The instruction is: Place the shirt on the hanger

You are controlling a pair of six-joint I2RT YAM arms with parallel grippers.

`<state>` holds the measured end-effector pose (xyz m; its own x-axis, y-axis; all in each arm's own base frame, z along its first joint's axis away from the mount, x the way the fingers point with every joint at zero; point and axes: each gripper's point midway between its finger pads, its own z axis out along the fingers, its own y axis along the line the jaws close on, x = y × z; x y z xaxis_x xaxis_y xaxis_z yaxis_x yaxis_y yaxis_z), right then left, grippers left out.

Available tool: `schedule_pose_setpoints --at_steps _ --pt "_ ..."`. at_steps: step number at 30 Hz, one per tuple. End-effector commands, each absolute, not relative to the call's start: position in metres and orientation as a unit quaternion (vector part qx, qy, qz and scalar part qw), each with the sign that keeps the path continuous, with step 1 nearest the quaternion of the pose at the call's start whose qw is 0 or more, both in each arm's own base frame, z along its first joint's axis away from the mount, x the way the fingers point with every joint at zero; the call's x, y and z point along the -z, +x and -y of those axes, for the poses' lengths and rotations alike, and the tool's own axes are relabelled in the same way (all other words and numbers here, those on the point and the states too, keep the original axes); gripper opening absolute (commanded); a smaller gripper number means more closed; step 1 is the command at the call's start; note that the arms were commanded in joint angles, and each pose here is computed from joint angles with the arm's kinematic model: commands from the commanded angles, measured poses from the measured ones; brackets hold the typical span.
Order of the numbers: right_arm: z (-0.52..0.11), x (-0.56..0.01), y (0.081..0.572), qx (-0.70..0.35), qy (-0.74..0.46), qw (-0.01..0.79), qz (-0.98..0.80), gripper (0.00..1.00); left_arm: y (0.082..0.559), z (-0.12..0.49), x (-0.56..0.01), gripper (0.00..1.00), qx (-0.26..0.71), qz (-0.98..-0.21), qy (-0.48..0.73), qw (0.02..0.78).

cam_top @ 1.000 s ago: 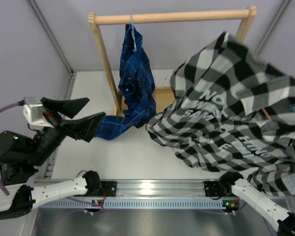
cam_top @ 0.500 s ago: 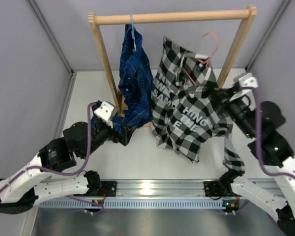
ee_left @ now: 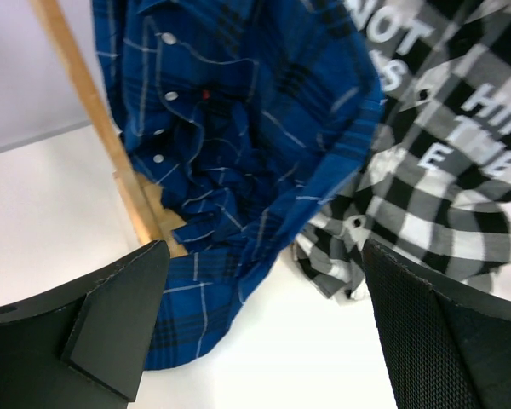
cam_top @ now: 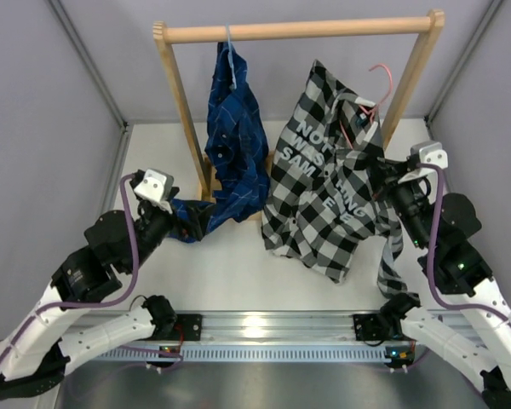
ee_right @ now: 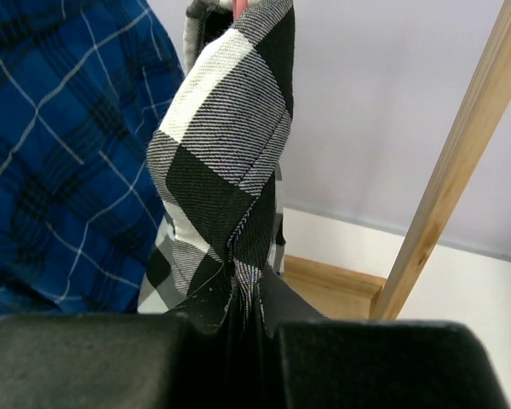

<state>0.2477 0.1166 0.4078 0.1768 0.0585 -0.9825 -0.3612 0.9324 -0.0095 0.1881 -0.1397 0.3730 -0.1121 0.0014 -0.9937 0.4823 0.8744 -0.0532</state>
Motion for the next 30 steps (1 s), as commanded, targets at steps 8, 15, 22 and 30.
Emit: schedule_pose_setpoints --at_steps 8,15,22,30 --pt "-0.117 -0.474 0.265 -0.154 -0.06 0.801 -0.575 0.0 0.236 0.11 -0.363 0.98 0.159 -0.731 0.099 0.656" --pt "-0.125 -0.488 0.289 -0.145 -0.04 0.804 -0.575 0.0 0.272 0.043 -0.332 0.98 0.082 -0.76 -0.045 0.643" --pt "-0.125 -0.511 0.303 -0.132 -0.02 0.806 -0.576 0.0 0.275 0.043 -0.323 0.98 0.085 -0.769 -0.038 0.632" --pt "-0.127 -0.504 0.333 -0.104 0.001 0.789 -0.606 0.0 0.28 0.05 -0.313 0.98 0.095 -0.782 -0.027 0.615"
